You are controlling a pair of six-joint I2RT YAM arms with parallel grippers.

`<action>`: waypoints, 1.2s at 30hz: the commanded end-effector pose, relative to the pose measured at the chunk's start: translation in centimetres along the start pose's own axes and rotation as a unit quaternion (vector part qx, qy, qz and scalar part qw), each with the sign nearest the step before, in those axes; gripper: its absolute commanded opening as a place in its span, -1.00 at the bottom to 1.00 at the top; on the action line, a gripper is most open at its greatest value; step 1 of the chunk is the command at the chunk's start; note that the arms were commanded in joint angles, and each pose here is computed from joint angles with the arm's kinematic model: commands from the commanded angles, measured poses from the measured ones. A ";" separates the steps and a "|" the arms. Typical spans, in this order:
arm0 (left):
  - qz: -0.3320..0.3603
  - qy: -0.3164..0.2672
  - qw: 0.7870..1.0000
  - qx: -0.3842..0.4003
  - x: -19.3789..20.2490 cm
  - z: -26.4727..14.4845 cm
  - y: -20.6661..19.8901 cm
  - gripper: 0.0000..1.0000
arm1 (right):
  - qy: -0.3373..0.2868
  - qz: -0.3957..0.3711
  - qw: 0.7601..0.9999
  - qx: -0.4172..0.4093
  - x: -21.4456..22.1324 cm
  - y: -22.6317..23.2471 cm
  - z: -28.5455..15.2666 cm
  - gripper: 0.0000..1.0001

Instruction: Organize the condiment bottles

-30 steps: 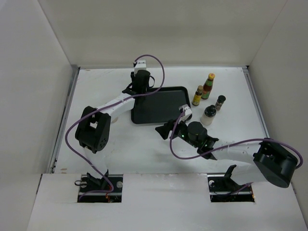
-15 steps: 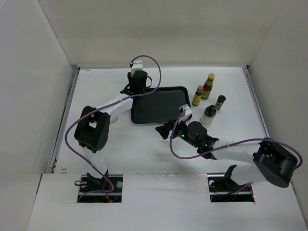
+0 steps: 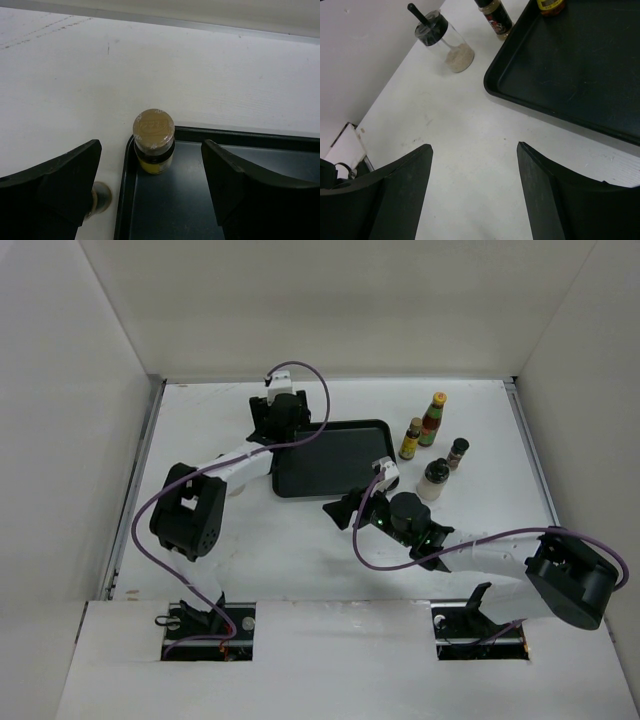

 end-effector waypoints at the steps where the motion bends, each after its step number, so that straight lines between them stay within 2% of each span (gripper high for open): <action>1: -0.061 -0.089 0.993 0.041 -6.6 -3.5 -0.9 0.65 | -0.030 -0.007 0.999 -0.007 -1.4 0.3 0.1 0.47; 4: -0.081 -0.115 0.988 0.063 -8.7 -5.6 -1.3 0.68 | -0.028 -0.008 1.000 -0.003 -1.3 0.2 0.2 0.29; 7: -0.097 -0.136 0.982 0.082 -10.1 -8.2 -1.1 0.67 | -0.031 -0.007 0.999 -0.005 -1.6 0.3 0.1 0.03; 9: -0.103 -0.142 0.981 0.080 -10.4 -9.6 -0.3 0.57 | -0.036 -0.005 0.999 -0.003 -1.8 0.3 -0.1 -0.09; 12: -0.103 -0.130 0.985 0.049 -9.5 -11.0 2.2 0.27 | -0.036 -0.005 0.999 -0.003 -1.8 0.3 -0.1 -0.11; 14: -0.105 -0.107 0.988 0.030 -8.1 -11.5 3.9 0.06 | -0.036 -0.008 0.999 -0.002 -1.9 0.4 -0.3 -0.04; 17: -0.111 -0.076 0.991 -0.003 -6.3 -11.5 6.7 -0.01 | -0.034 -0.007 0.999 0.001 -1.8 0.3 -0.2 0.07; 19: -0.122 -0.070 0.990 -0.001 -5.3 -11.9 7.3 -0.05 | -0.036 -0.006 0.999 0.006 -2.0 0.1 -0.2 0.07; 21: -0.134 -0.079 0.987 0.036 -4.6 -13.1 6.5 -0.10 | -0.040 -0.010 0.999 0.011 -2.4 0.1 -0.5 -0.07; 25: -0.158 -0.104 0.975 0.118 -3.9 -16.3 4.9 -0.32 | -0.042 -0.014 0.999 0.031 -3.4 -0.3 -0.7 -0.56; 28: -0.196 -0.126 0.958 0.166 -3.4 -18.7 5.1 -0.47 | -0.041 -0.017 0.996 0.074 -5.1 -0.7 -0.8 -0.68; 32: -0.228 -0.123 0.944 0.206 -1.7 -20.8 5.1 -0.54 | -0.036 -0.040 0.982 0.180 -8.5 -3.1 -0.5 -0.66; 34: -0.234 -0.112 0.940 0.223 -0.3 -21.4 5.0 -0.49 | -0.030 -0.057 0.968 0.243 -10.5 -5.3 0.1 -0.48; 36: -0.242 -0.106 0.936 0.232 1.0 -21.7 5.2 -0.37 | -0.022 -0.076 0.944 0.320 -12.5 -8.4 0.3 -0.13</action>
Point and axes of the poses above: each gripper's point midway between its finger pads, its own z axis out along the fingers, its own y axis along the line the jaws close on, x = y × z, the point moved 8 cm from there along -z, back along the fingers, and after that the axes turned 8 degrees about -z, right-handed, at the moved point
